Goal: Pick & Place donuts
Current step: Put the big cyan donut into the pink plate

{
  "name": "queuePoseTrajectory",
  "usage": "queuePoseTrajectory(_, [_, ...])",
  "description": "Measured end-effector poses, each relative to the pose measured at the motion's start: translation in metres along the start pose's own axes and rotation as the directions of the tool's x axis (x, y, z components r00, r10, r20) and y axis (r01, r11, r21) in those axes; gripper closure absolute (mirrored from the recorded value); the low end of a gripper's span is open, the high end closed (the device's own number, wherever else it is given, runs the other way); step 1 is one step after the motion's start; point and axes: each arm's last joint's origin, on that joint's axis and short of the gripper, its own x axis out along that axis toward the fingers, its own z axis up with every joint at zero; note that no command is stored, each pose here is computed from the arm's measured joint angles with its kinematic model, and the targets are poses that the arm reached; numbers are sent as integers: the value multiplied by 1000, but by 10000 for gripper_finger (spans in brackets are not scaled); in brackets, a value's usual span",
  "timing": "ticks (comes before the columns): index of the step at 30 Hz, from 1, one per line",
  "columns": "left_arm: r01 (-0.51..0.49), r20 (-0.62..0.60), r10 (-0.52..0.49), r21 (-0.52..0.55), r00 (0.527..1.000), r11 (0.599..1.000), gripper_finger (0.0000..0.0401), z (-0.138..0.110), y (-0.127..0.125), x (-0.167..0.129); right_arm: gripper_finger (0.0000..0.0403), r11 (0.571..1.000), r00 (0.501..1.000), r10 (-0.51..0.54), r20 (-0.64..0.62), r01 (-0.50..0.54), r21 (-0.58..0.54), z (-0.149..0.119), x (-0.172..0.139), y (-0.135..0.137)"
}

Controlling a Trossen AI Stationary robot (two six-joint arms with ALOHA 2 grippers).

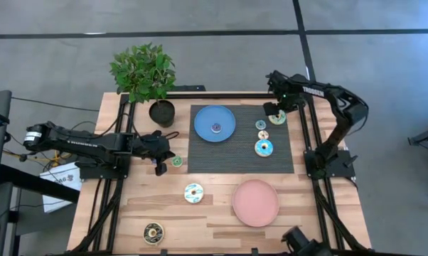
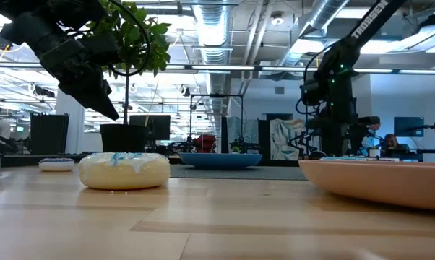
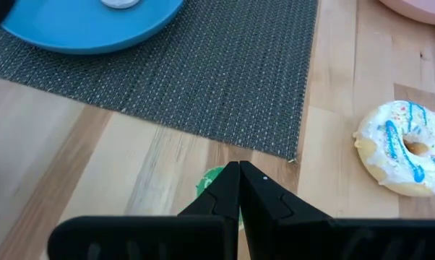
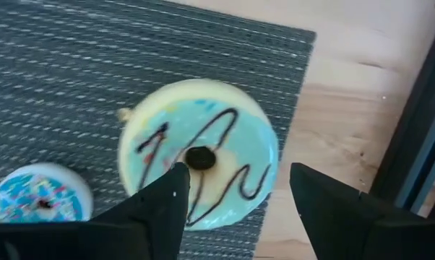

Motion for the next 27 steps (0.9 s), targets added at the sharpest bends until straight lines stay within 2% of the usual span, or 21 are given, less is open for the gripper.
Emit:
queuePoseTrajectory(12, [0, 0, 0, -1, 1000, 1000, 401, 0, 0, 0, 187, 998, 1000, 4, 10, -5, 61, 8, 8, -15])
queuePoseTrajectory(16, [-12, 3, 12, -1, 1000, 1000, 401, 0, 0, 0, 187, 999, 1000, 9, -10, -9, 33, 5, 10, -16])
queuePoseTrajectory(19, [-27, 7, 27, -1, 1000, 1000, 401, 0, 1, 0, 187, 999, 1000, 1, 20, -2, 36, 7, 10, -14])
queuePoseTrajectory(23, [-28, 7, 28, -2, 1000, 1000, 401, 0, 1, 0, 187, 998, 998, 54, 16, -54, 27, 8, 10, -12])
queuePoseTrajectory(27, [-28, 7, 28, -17, 1000, 999, 401, 0, 1, 0, 187, 998, 998, -58, 15, 57, 39, 6, 10, -16])
